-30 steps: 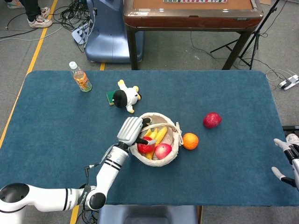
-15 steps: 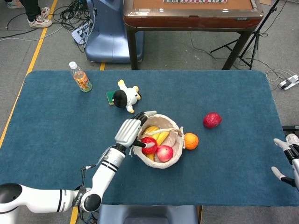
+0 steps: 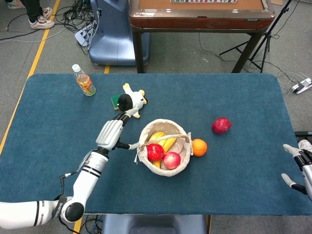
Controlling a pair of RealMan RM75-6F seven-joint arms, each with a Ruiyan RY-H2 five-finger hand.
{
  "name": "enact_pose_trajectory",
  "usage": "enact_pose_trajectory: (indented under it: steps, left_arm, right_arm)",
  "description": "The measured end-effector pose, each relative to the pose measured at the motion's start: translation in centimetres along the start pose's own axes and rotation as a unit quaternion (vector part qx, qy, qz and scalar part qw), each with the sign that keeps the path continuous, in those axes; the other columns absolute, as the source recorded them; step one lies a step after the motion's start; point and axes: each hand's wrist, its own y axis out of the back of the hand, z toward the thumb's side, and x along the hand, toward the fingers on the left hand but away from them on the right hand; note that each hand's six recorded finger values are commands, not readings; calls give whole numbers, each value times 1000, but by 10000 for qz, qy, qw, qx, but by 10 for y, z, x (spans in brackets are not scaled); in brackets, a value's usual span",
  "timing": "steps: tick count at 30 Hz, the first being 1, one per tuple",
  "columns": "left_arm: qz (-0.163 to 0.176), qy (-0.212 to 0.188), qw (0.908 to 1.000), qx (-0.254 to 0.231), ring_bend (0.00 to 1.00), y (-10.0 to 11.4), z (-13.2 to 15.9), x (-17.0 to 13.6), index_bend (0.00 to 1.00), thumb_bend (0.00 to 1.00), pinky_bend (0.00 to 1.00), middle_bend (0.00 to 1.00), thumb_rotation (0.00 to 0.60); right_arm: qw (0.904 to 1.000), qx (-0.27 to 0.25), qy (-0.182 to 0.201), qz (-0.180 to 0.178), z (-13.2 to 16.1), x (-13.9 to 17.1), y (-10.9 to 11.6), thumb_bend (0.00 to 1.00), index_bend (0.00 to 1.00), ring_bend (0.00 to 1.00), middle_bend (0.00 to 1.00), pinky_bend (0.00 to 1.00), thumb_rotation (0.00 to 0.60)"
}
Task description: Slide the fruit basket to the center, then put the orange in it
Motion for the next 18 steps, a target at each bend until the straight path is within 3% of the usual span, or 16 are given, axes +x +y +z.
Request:
enact_pose_trajectory:
  steps: [10, 18]
  left_arm:
    - [493, 545, 9964, 427, 109, 57, -60, -43, 170, 110, 180, 128, 600]
    - [772, 1049, 9860, 1042, 109, 88, -107, -80, 178, 111, 180, 128, 600]
  right_arm:
    - [9988, 85, 161, 460, 13, -11, -14, 188, 200, 258, 293, 352, 600]
    - [9947, 252, 451, 886, 35, -28, -26, 188, 201, 258, 288, 357, 600]
